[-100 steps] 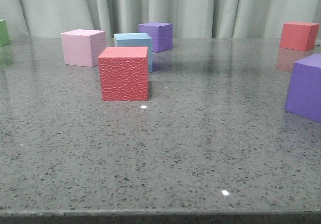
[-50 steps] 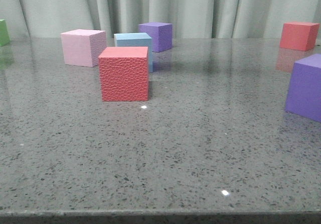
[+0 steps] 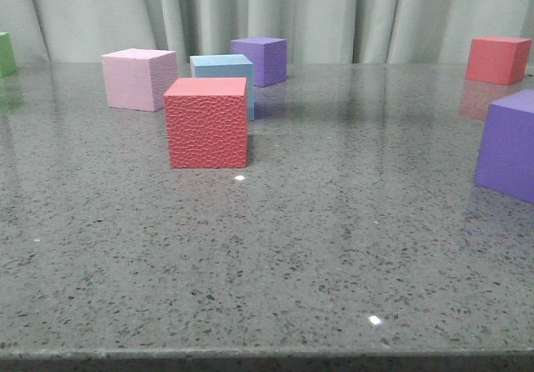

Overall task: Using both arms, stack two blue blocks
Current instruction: 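Lower the left gripper onto the second light blue cube and grasp it, then lift the held cube with the left gripper over the first blue cube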

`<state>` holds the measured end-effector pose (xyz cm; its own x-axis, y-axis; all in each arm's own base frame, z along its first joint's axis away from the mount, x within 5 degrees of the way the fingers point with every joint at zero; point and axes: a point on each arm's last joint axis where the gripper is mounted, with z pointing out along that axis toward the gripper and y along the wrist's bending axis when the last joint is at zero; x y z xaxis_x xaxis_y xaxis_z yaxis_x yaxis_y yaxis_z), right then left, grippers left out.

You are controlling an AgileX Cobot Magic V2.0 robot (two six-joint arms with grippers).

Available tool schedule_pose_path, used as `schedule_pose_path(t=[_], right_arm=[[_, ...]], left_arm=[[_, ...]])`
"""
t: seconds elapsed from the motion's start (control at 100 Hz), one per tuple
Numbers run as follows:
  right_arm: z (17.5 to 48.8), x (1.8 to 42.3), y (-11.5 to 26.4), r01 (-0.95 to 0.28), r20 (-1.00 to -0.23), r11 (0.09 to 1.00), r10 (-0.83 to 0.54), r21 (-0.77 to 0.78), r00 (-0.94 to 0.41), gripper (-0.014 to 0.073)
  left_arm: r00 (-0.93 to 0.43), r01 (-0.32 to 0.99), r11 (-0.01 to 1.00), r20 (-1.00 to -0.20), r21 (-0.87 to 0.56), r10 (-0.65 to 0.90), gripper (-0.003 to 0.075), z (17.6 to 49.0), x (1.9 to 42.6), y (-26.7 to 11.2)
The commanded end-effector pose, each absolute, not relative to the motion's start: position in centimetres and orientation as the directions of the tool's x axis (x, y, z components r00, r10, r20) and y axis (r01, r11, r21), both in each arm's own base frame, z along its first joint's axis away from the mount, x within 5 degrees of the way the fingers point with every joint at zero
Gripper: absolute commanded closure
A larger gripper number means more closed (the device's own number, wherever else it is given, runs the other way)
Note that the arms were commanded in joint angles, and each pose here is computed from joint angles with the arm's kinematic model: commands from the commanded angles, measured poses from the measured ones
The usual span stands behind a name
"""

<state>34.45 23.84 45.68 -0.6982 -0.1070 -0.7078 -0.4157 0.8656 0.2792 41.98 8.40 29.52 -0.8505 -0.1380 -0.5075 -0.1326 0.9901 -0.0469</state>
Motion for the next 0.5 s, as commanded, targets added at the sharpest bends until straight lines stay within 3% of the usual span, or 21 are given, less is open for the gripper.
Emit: schedule_pose_path(t=[0.0,0.24,0.49], right_arm=[[48.4,32.2,22.3,-0.439,-0.728,0.859,-0.122,0.262,-0.674,0.0195],[48.6,32.2,21.8,-0.424,-0.744,0.878,-0.129,0.221,-0.656,0.0195],[48.8,31.1,20.1,-0.369,-0.741,0.917,-0.143,0.150,-0.656,0.0195]], left_arm=[[-0.792,-0.128,0.991,-0.597,-0.042,-0.128,0.0372,32.8,41.5,8.3],[-0.808,-0.125,0.991,-0.575,-0.044,-0.128,0.0385,32.9,41.3,8.2],[-0.801,-0.112,0.990,-0.582,-0.080,-0.138,0.0385,35.4,41.1,7.8]])
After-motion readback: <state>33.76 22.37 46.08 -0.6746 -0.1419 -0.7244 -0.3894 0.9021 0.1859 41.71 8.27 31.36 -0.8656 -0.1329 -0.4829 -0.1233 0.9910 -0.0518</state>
